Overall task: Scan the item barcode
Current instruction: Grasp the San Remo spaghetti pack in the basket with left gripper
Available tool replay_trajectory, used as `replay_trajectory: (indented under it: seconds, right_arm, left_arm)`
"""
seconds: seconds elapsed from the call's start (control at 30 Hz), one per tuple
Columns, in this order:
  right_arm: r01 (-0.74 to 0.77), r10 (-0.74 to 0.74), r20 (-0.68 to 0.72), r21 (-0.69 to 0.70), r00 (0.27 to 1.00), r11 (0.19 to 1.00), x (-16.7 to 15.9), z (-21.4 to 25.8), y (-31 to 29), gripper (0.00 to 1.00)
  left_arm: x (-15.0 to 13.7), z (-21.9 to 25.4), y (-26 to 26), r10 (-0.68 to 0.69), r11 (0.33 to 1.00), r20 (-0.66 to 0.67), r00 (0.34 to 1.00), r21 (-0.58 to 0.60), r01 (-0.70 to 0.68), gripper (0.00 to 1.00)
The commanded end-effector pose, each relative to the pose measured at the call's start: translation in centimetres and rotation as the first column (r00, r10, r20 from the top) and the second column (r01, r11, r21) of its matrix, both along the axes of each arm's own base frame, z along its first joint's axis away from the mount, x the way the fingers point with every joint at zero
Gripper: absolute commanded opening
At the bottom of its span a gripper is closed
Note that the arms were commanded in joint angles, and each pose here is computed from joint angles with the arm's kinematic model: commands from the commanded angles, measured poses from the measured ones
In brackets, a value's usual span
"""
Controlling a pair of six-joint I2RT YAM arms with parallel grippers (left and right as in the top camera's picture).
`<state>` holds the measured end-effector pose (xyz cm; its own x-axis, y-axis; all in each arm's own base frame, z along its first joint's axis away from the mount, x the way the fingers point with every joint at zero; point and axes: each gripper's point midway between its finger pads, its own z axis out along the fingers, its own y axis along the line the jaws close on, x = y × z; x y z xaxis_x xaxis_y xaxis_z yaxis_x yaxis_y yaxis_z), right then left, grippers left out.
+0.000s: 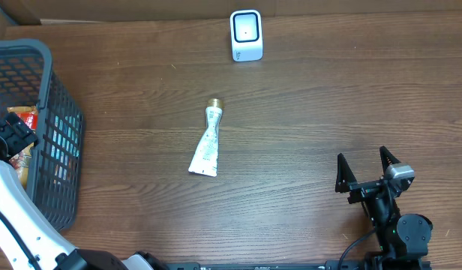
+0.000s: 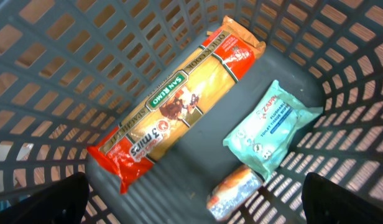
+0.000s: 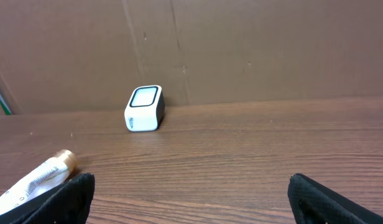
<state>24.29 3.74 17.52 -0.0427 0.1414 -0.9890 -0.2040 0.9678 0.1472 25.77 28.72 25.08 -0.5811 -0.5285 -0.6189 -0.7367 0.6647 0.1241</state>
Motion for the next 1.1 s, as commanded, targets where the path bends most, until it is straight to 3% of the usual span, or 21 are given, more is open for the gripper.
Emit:
replay_trajectory:
  seconds: [0.0, 1.07]
  right_arm:
    - [0.002, -0.002, 0.004, 0.002, 1.0, 1.0, 0.0, -0.2, 0.0, 1.0]
    - [0.002, -0.002, 0.004, 0.002, 1.0, 1.0, 0.0, -0.2, 0.0, 1.0]
  left_arm:
    - [0.1, -1.6, 0.7, -0.007, 1.0, -0.048, 0.999, -0.011, 0.007, 1.0]
    - [2.0, -4.3, 2.5, 0.02, 0.999, -0.037, 0.999, -0.043, -0.022, 1.0]
